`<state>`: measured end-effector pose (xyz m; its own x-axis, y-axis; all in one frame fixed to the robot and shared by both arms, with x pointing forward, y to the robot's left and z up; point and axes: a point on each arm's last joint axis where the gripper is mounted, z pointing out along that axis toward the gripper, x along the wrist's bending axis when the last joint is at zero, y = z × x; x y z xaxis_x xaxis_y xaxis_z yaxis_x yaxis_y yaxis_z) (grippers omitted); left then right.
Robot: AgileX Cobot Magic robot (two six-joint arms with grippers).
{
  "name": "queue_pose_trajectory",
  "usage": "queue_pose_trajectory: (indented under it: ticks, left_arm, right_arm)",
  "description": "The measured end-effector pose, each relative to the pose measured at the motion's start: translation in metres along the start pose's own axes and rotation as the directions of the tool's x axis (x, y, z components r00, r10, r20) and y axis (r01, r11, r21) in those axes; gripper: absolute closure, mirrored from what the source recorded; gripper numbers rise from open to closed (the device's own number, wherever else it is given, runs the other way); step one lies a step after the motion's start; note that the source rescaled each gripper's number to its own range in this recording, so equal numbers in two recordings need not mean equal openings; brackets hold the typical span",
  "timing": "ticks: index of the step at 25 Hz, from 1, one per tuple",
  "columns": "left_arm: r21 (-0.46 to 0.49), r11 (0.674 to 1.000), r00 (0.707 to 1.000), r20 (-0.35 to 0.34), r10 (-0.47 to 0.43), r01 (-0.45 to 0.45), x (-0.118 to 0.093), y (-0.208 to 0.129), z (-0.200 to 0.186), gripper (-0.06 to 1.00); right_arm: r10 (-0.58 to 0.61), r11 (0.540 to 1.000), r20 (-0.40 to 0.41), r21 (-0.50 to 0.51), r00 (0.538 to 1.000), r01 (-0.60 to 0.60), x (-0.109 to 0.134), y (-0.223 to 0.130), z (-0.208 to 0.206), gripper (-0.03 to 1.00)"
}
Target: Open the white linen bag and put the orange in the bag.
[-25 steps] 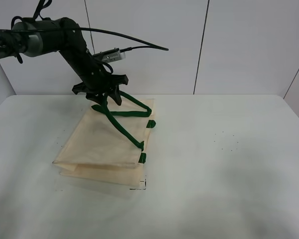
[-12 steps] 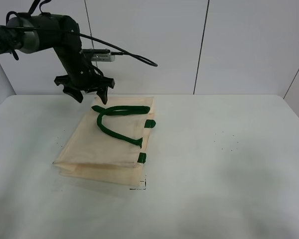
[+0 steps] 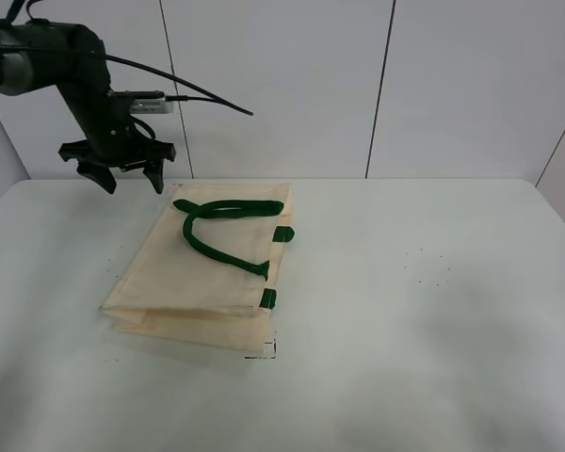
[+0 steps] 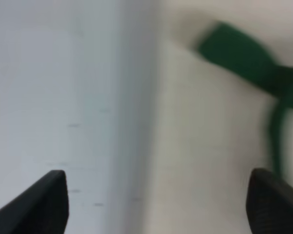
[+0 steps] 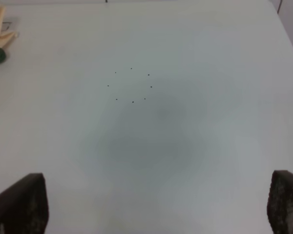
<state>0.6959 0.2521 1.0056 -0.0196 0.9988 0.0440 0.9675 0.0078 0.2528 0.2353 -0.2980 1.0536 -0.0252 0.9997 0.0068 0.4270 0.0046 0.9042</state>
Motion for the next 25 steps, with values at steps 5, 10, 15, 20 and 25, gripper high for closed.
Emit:
queue_pose_trajectory:
  ticks: [5,10,15,20,25]
  left_arm:
    - [0.005,0.997,0.996,-0.033,-0.079,0.079,0.047,0.003,0.003,0.01]
    - [0.052,0.993,0.993,-0.048,-0.106,0.109,0.061,-0.002,0.002,0.02]
    - [0.139,0.983,0.993,-0.041,-0.112,0.117,0.060,-0.015,-0.008,0.02]
    - [0.178,0.977,0.993,-0.043,-0.110,0.116,0.060,-0.041,-0.023,0.02]
    - [0.216,0.970,0.993,-0.045,-0.107,0.115,0.061,-0.088,-0.050,0.02]
  right_arm:
    - [0.000,1.000,0.000,0.000,1.000,0.000,0.000,0.000,0.000,-0.03]
    - [0.000,1.000,0.000,0.000,1.000,0.000,0.000,0.000,0.000,-0.03]
    - [0.000,1.000,0.000,0.000,1.000,0.000,0.000,0.000,0.000,-0.03]
    - [0.000,1.000,0.000,0.000,1.000,0.000,0.000,0.000,0.000,-0.03]
    - [0.000,1.000,-0.001,0.000,1.000,0.000,0.000,0.000,0.000,-0.03]
